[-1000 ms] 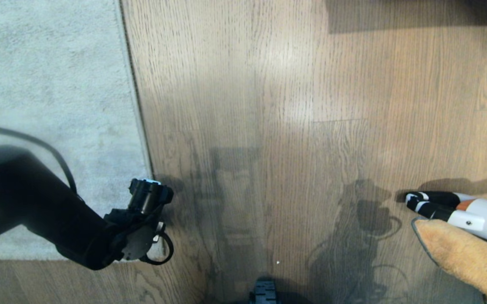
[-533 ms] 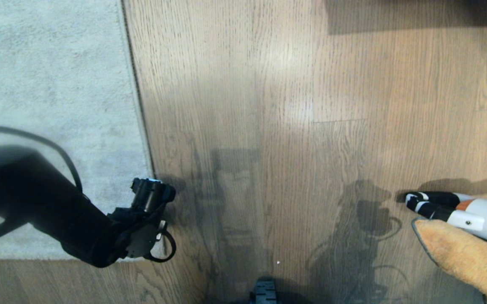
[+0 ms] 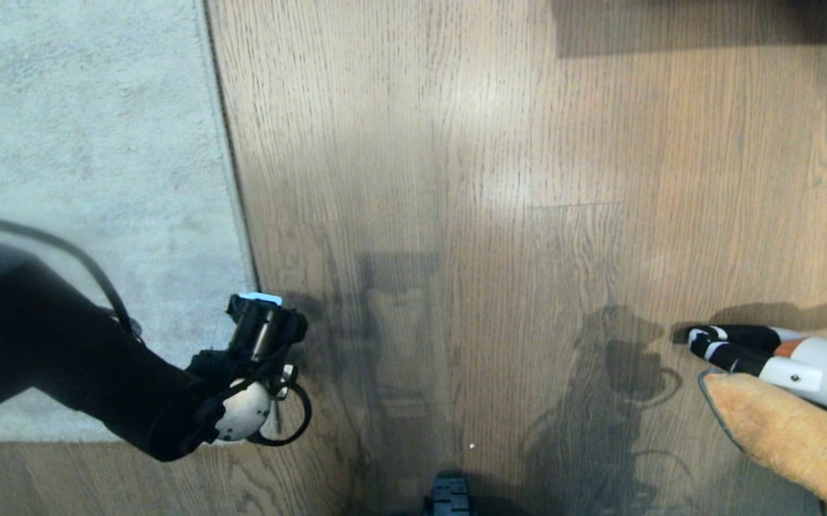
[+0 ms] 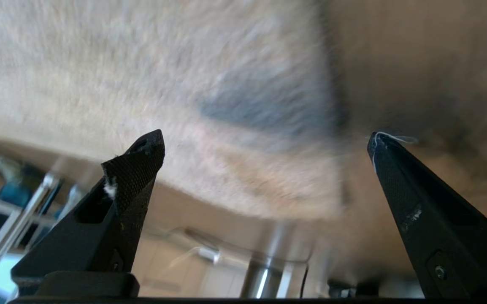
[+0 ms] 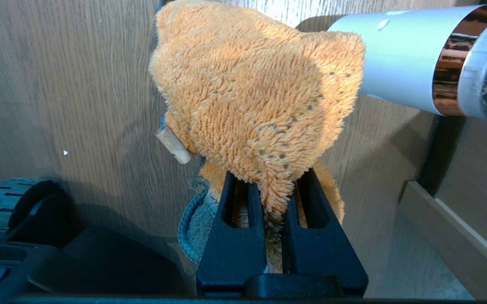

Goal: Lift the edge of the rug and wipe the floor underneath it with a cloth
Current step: Lift up the carpet

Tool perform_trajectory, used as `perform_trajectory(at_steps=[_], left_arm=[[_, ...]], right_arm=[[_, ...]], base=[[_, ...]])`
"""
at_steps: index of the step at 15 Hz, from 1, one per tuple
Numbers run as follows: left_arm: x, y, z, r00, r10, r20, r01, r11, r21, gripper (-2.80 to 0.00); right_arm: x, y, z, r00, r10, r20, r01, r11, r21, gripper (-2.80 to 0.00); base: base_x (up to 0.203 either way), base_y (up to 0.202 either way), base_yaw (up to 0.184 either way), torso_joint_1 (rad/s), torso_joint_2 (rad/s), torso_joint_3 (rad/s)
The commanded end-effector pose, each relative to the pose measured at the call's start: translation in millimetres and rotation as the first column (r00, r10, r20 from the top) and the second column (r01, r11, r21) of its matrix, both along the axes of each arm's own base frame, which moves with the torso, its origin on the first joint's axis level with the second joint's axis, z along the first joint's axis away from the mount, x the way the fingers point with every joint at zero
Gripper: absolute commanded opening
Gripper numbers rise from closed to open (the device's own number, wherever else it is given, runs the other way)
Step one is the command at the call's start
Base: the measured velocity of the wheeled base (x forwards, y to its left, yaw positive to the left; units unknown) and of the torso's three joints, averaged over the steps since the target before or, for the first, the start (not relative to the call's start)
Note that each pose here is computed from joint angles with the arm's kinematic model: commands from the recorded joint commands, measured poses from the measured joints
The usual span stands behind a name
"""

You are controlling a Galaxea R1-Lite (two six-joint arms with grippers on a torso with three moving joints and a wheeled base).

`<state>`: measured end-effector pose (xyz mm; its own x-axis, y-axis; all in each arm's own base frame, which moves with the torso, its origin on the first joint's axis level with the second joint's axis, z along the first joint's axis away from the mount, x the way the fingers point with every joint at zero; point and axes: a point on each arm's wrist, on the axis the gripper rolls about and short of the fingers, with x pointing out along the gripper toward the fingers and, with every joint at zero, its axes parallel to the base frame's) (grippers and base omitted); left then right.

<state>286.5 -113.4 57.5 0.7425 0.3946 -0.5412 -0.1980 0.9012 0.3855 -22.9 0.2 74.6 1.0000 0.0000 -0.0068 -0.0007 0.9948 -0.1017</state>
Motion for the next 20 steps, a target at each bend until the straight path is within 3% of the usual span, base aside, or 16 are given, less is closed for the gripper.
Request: perform_trajectory(at_steps=[1, 6, 10, 20], left_arm=[[-6, -1, 6, 1.0, -0.001, -0.009, 0.001, 1.0, 0.01, 0.0], [-3, 0, 2, 1.0, 0.004, -0.016, -0.004, 1.0, 0.021, 0.0], [-2, 15, -1, 0.998, 0.03, -0.049, -0.027, 0.998, 0.06, 0.0], [-1, 36, -7, 0.993, 0.08, -0.088, -0.072, 0.993, 0.092, 0.0]], right_arm=[[0, 0, 0, 1.0, -0.002, -0.001, 0.002, 1.0, -0.001, -2.8], [0, 0, 0, 1.0, 0.0, -0.001, 0.0, 1.0, -0.001, -2.8], [0, 0, 0, 1.0, 0.0, -0.001, 0.0, 1.0, -0.002, -2.8], [0, 0, 0, 1.0, 0.0, -0.001, 0.0, 1.0, -0.001, -2.8]], base=[[0.0, 0.0, 0.0, 0.0, 0.0, 0.0], [0.0, 0.0, 0.0, 0.0, 0.0, 0.0], [0.0, 0.0, 0.0, 0.0, 0.0, 0.0], [0.0, 0.0, 0.0, 0.0, 0.0, 0.0]])
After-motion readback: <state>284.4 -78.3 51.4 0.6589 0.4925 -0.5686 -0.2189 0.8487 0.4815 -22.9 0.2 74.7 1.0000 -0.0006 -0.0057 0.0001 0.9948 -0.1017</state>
